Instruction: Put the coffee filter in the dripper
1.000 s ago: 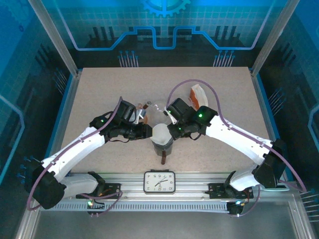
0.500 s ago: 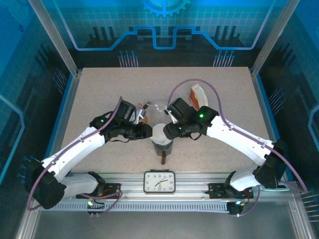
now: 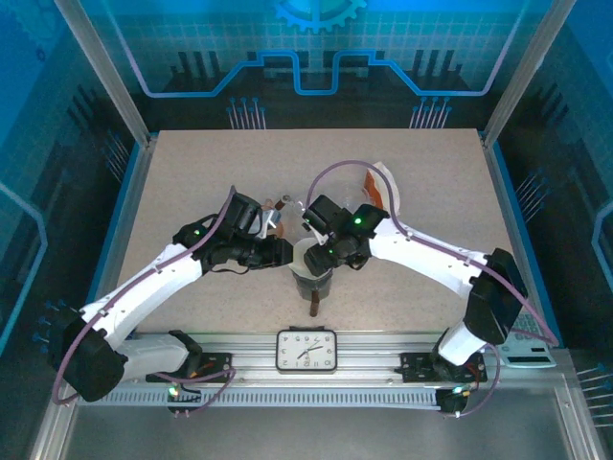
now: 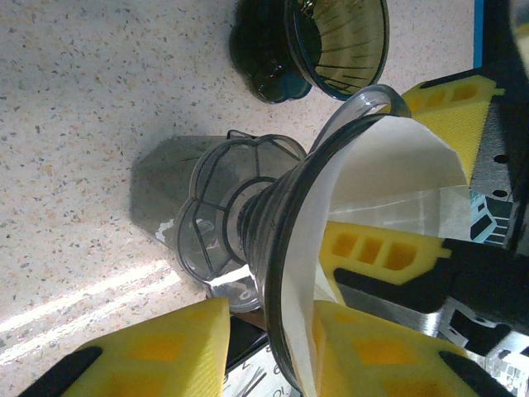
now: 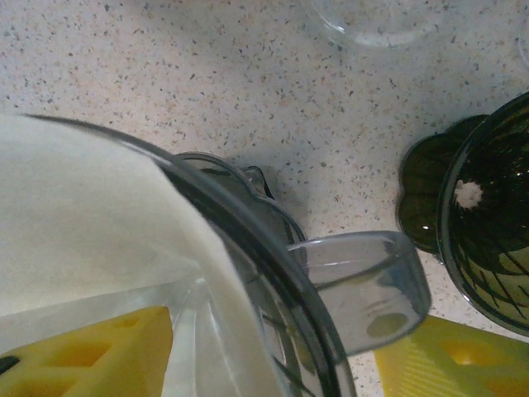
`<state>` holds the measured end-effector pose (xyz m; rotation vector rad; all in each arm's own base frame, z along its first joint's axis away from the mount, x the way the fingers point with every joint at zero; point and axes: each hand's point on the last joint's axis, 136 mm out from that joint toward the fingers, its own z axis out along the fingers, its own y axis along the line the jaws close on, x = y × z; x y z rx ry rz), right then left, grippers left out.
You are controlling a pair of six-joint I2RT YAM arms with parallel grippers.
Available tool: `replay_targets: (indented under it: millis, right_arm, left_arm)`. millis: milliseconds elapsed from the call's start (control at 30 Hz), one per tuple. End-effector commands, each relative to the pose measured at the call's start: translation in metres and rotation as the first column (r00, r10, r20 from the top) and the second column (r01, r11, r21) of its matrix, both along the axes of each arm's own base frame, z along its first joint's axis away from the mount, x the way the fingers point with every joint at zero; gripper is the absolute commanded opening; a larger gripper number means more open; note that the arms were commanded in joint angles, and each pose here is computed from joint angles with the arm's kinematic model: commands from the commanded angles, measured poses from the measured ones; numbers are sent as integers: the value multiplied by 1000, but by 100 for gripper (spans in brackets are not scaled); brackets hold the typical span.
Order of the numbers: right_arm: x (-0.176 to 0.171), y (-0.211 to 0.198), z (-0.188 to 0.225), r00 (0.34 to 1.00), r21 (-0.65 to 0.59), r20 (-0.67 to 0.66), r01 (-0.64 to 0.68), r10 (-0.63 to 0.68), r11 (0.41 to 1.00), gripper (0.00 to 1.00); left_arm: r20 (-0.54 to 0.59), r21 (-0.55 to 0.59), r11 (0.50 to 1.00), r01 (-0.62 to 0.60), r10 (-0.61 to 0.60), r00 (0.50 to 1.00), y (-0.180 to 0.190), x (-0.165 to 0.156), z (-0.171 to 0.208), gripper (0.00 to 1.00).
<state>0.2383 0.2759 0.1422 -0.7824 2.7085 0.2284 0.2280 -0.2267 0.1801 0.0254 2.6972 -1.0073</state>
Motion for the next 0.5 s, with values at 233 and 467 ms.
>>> replay_targets:
  millis: [233, 467]
  right_arm:
    - [0, 7, -21, 1000, -44, -24, -20, 18, 999, 65]
    - [-3, 6, -28, 999, -69, -33, -27, 25, 997, 65]
  left_arm:
    - [-9, -18, 999, 30, -30, 999, -5, -4, -1, 33]
    - [21, -51, 999, 11, -10, 1000, -6, -2, 9, 41]
